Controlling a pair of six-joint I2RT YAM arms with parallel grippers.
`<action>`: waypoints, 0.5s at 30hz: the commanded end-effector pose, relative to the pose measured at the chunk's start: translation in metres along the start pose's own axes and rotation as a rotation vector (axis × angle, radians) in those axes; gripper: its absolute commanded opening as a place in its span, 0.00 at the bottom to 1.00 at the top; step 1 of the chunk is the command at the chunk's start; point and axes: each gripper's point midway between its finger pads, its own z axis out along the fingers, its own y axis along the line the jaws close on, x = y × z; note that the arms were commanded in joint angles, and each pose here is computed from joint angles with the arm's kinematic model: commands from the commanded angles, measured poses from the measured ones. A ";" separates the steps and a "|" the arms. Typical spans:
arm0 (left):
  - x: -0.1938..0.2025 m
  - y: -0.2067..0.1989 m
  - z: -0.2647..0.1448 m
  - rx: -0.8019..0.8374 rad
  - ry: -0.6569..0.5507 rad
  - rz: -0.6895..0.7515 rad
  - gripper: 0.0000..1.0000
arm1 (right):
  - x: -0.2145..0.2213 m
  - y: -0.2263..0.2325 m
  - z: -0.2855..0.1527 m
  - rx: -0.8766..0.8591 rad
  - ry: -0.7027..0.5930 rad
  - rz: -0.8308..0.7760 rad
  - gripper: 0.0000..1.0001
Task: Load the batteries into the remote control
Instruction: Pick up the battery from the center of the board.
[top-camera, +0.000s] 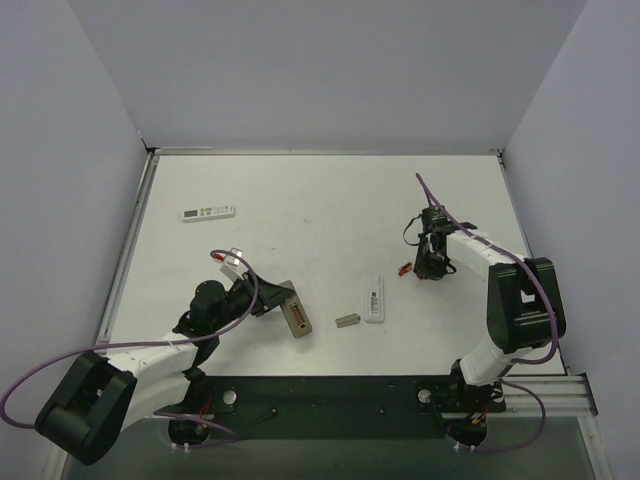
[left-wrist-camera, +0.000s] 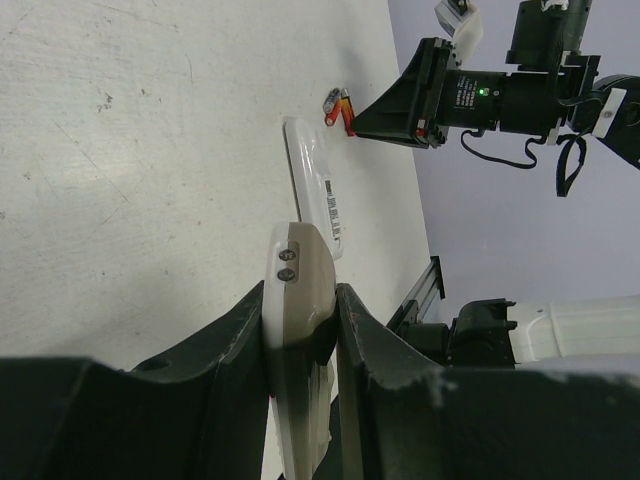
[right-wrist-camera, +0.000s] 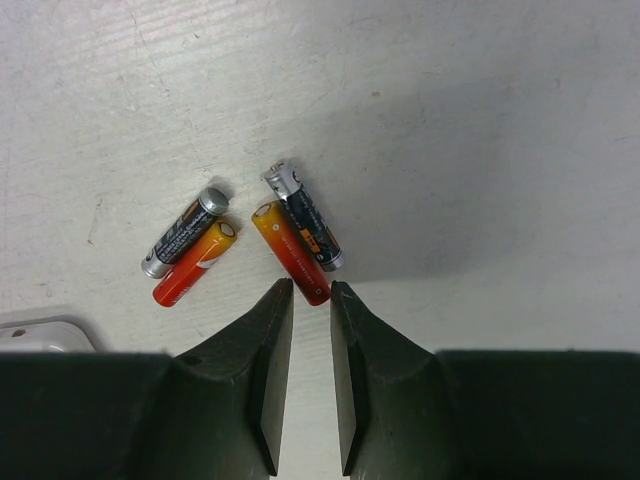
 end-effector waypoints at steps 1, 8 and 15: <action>-0.020 -0.035 0.005 0.114 -0.047 0.046 0.00 | -0.004 0.002 0.000 -0.002 0.006 -0.014 0.18; -0.020 -0.035 0.005 0.116 -0.049 0.044 0.00 | 0.000 0.005 0.004 -0.001 0.020 -0.034 0.17; -0.021 -0.036 0.005 0.117 -0.050 0.041 0.00 | 0.002 0.006 0.007 0.019 0.024 -0.053 0.12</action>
